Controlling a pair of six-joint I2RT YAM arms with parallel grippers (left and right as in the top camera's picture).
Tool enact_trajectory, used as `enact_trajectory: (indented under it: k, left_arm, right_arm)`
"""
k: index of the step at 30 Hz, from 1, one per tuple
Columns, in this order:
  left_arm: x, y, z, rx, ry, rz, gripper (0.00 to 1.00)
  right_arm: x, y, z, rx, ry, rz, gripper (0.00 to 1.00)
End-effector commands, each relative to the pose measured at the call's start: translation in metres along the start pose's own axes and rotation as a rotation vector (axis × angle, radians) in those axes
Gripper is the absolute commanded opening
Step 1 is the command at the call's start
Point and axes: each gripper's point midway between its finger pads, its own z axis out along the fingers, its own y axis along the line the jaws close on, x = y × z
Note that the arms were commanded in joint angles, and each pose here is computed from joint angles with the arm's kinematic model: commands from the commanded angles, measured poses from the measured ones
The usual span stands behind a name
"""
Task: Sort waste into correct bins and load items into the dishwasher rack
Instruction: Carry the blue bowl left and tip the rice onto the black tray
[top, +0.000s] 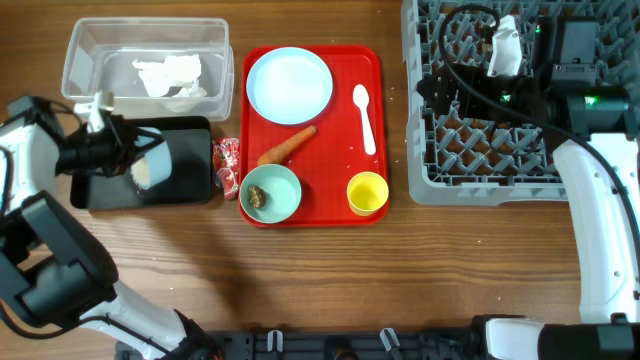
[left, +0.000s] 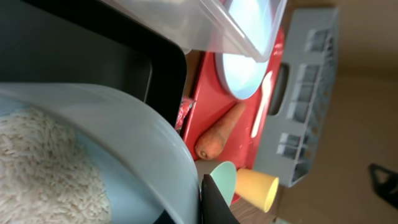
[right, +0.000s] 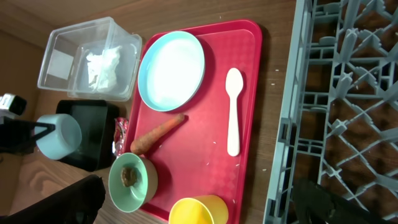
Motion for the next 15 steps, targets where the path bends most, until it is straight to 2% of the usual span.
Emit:
enact_trajectory:
  k: [1,6,15]
  left_arm:
    - [-0.012,0.002,-0.014,0.129,-0.088,0.021,0.04]
    - [-0.027,0.013,-0.03,0.137,-0.169,0.049,0.04]
    - [-0.044,0.007,-0.058,0.3,-0.275,0.07,0.04]
  right_arm:
    - [-0.001,-0.003,0.002,0.007,0.004,-0.013,1.0]
    - [-0.001,-0.003,0.002,0.008,0.005,-0.013,1.0]
    - [-0.001,-0.003,0.002,0.008,0.005,-0.013,1.0]
